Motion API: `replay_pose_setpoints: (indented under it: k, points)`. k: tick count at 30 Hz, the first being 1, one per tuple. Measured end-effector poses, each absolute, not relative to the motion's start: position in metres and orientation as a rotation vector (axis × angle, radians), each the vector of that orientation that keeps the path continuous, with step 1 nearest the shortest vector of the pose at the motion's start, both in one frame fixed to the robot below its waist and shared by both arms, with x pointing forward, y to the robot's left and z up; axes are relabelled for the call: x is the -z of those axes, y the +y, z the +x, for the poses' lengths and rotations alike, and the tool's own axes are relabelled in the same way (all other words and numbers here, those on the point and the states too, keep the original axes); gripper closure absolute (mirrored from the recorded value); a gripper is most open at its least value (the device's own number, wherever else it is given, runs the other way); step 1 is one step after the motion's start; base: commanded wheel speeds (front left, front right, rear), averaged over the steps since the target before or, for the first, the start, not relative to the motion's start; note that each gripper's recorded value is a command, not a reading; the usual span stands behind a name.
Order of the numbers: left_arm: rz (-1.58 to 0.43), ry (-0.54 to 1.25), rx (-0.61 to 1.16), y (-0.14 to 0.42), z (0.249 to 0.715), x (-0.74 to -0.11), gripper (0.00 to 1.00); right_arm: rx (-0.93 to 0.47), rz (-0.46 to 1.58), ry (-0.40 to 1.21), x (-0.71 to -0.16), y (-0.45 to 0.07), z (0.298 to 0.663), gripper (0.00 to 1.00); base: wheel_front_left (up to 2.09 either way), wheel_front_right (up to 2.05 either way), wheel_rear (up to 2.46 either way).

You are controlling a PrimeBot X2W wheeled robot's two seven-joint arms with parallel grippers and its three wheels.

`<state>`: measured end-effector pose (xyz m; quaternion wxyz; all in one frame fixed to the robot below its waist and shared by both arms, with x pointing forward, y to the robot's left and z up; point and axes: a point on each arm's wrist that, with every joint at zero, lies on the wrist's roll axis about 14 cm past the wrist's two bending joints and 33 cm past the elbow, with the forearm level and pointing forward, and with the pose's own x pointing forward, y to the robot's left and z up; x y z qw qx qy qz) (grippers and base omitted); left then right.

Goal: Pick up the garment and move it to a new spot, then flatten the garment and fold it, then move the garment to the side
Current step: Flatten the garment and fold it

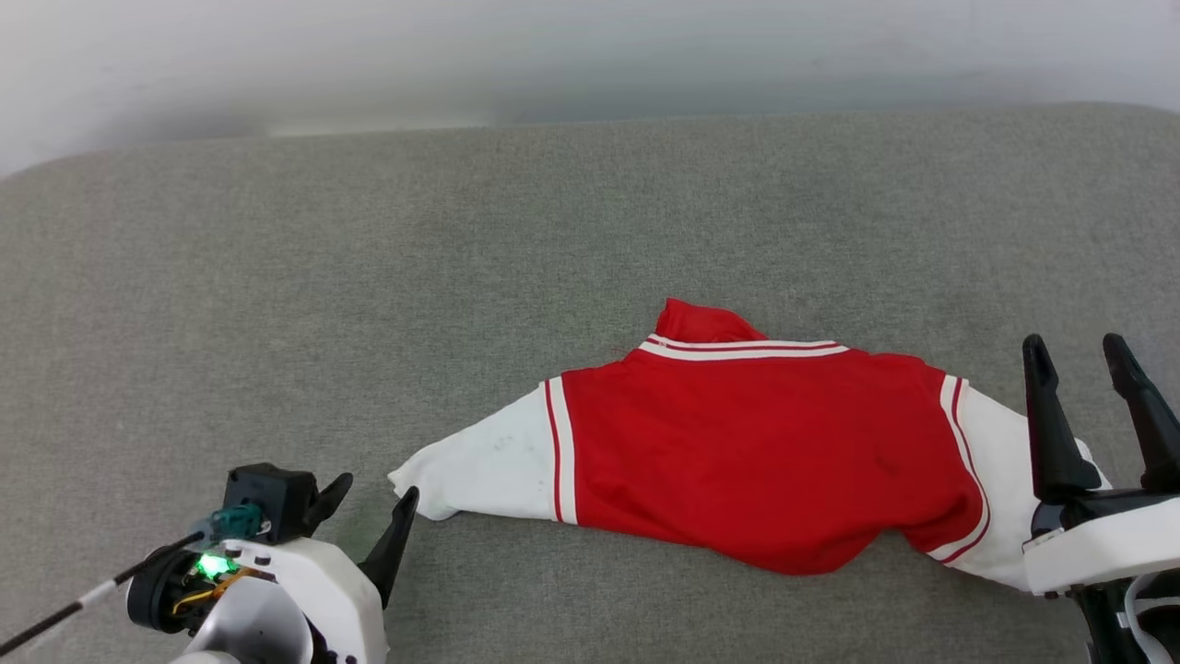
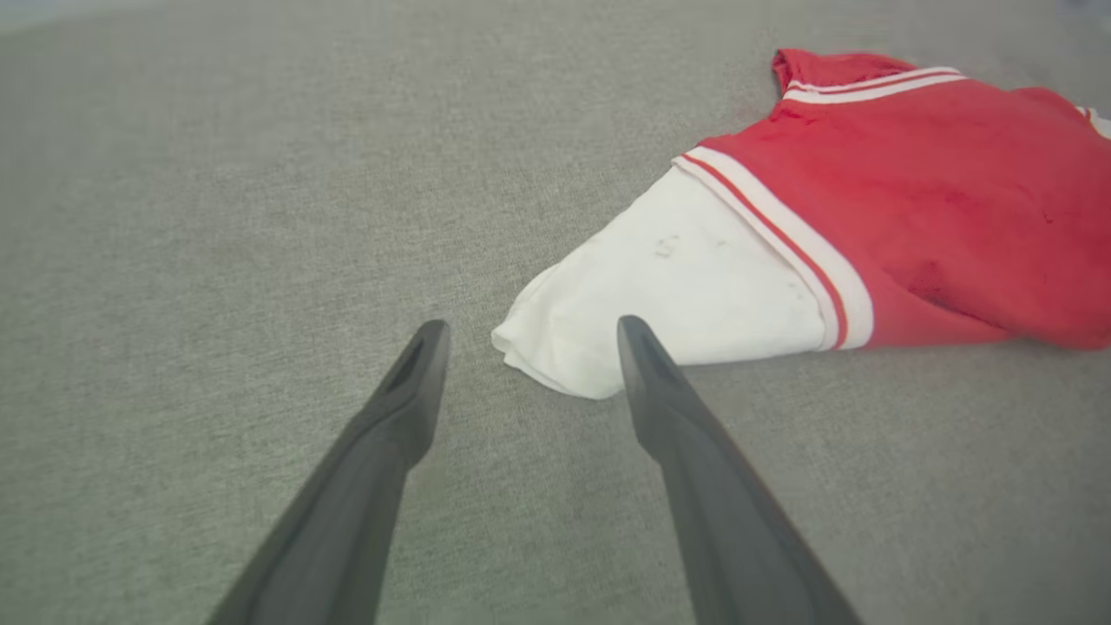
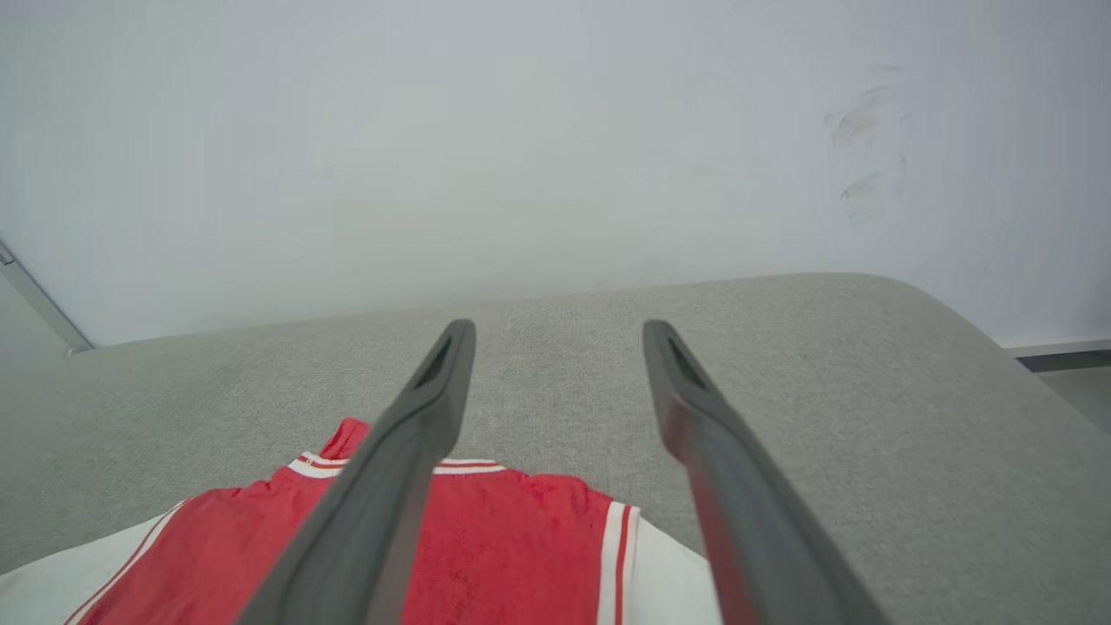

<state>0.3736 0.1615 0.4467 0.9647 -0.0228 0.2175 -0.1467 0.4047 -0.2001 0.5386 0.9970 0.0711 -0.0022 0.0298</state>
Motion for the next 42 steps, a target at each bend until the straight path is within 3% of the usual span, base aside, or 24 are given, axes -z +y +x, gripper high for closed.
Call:
replay_pose_setpoints:
  k: [17, 18, 19, 27, 34, 42]
  points:
    - [0.055, 0.803, 0.314, 0.169, 0.394, -0.375, 0.00, -0.017, 0.124, 0.092, -0.487, -0.210, 0.415, 0.00, 0.00, 0.00, 0.00]
    - [0.064, 0.814, 0.327, 0.168, 0.393, -0.372, 0.55, -0.016, 0.121, 0.093, -0.486, -0.210, 0.416, 0.00, 0.00, 0.00, 0.00]
    - [0.070, 0.822, 0.333, 0.167, 0.393, -0.370, 1.00, -0.015, 0.116, 0.096, -0.485, -0.210, 0.416, 0.00, 0.00, 0.00, 0.00]
    - [0.035, 0.769, 0.337, 0.162, 0.394, -0.375, 1.00, -0.013, 0.064, 0.131, -0.482, -0.215, 0.412, 0.00, 0.00, 0.00, 0.00]
    - [0.066, 0.559, 0.259, 0.178, 0.404, -0.420, 1.00, -0.030, -0.028, 0.324, -0.468, -0.226, 0.396, 0.00, 0.00, 0.00, 0.00]
    - [0.114, 0.365, 0.277, 0.182, 0.399, -0.482, 1.00, -0.034, -0.129, 0.664, -0.440, -0.250, 0.380, 0.00, 0.00, 0.00, 0.00]
